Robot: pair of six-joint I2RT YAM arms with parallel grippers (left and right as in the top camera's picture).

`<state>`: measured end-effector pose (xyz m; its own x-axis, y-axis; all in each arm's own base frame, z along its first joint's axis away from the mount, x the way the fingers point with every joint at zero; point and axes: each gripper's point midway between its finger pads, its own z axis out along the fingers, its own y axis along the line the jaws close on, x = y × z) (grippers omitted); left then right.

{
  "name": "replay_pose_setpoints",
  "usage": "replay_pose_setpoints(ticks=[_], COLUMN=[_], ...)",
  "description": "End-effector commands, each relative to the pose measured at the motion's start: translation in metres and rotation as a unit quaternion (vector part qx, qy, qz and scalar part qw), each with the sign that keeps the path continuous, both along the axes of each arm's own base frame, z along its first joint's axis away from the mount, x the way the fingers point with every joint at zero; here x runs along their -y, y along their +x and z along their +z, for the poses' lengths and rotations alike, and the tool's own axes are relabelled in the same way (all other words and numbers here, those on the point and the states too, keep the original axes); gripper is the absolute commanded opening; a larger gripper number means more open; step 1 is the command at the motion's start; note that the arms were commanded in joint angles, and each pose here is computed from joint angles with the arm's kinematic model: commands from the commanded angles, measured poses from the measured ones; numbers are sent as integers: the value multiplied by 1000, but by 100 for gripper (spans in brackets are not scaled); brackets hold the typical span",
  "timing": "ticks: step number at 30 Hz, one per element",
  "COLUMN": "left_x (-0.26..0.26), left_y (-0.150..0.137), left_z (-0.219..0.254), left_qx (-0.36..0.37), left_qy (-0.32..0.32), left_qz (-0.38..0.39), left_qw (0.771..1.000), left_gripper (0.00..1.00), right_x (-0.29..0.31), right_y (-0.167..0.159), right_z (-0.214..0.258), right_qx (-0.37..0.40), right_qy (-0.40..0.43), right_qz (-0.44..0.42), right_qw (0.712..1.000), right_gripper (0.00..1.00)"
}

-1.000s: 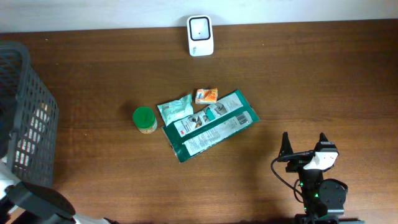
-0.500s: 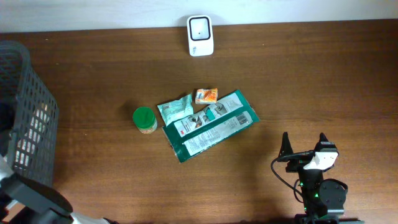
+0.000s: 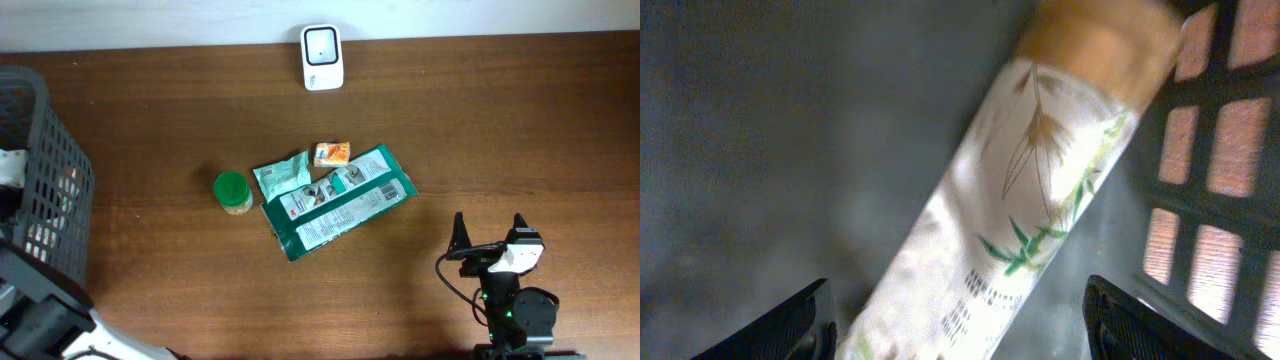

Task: Scan the item barcode
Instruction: 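Move the left gripper back into the basket and grasp the white tube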

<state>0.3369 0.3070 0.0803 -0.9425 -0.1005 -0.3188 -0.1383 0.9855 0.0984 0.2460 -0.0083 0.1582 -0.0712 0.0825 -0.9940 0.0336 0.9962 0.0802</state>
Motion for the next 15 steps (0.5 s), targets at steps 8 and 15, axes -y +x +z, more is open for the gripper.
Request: replay_pose_setpoints(ticks=[8, 15], left_x=[14, 13], left_y=[-5, -5], left_z=[-59, -64], left_qx=[-36, -40], left_qy=[-60, -62], left_qz=[-43, -41], left_qw=[997, 996], left_gripper=[72, 34], right_x=[0, 0], right_y=[0, 0], right_z=[-3, -3], right_qx=[-3, -3], right_qy=[3, 3], right_qz=[-1, -1], right_qw=[1000, 1000], right_gripper=[98, 98])
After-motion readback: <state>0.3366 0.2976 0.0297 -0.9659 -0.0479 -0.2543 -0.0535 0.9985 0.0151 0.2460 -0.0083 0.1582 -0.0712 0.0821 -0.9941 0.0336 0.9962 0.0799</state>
